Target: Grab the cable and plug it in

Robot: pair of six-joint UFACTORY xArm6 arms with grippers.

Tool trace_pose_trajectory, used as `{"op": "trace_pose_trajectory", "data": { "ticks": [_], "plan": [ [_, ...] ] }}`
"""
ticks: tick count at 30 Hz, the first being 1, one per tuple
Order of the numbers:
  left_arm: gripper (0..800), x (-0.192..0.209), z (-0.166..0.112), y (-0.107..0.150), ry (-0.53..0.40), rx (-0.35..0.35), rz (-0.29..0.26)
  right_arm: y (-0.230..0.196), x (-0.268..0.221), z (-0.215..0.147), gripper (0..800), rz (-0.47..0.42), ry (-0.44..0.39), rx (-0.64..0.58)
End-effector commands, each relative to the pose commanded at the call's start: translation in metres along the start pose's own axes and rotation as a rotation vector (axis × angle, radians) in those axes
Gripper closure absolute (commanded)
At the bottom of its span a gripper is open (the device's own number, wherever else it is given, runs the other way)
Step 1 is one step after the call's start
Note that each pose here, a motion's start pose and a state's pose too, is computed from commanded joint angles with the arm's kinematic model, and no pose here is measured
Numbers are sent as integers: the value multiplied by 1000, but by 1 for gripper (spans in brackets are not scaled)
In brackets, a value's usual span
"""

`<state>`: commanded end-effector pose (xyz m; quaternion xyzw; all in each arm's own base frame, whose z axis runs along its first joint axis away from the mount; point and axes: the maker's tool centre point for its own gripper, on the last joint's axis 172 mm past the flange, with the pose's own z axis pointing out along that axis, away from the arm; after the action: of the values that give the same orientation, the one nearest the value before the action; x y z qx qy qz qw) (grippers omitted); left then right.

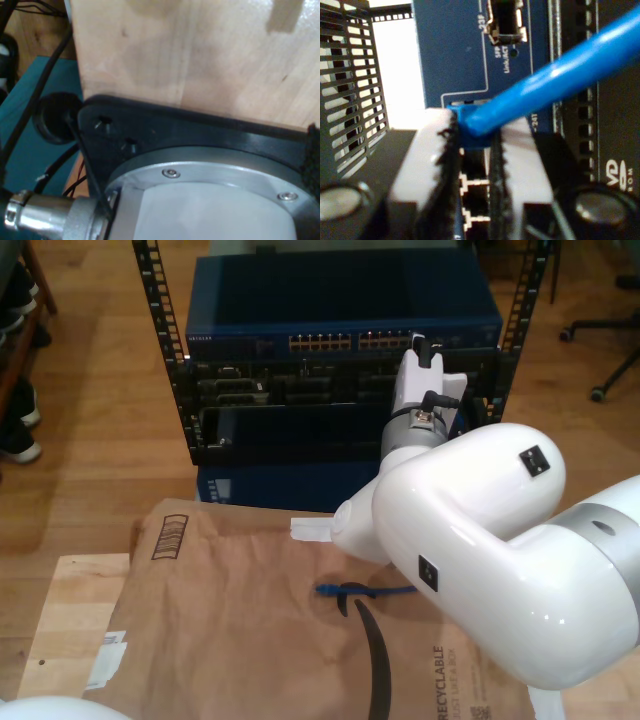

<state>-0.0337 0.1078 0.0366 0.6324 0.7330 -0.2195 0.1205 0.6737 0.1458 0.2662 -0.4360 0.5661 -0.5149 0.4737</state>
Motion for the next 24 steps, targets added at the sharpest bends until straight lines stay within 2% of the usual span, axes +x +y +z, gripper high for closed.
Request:
{"op": "trace_pose_trajectory", "data": {
  "ticks": [15,16,18,21,24],
  "plan": [
    [0,0,0,0,-2,0,0,-6,-7,10,800,24,-12,-10],
    [0,0,0,0,-2,0,-1,-5,-5,11,767,23,-9,-11],
    [0,0,0,0,-2,0,-1,-6,-5,12,620,20,-12,-11],
    [0,0,0,0,-2,0,0,-7,-11,13,450,12,-29,-18],
    [0,0,0,0,-2,0,0,-14,-13,11,384,14,-38,-15]
  ]
}}
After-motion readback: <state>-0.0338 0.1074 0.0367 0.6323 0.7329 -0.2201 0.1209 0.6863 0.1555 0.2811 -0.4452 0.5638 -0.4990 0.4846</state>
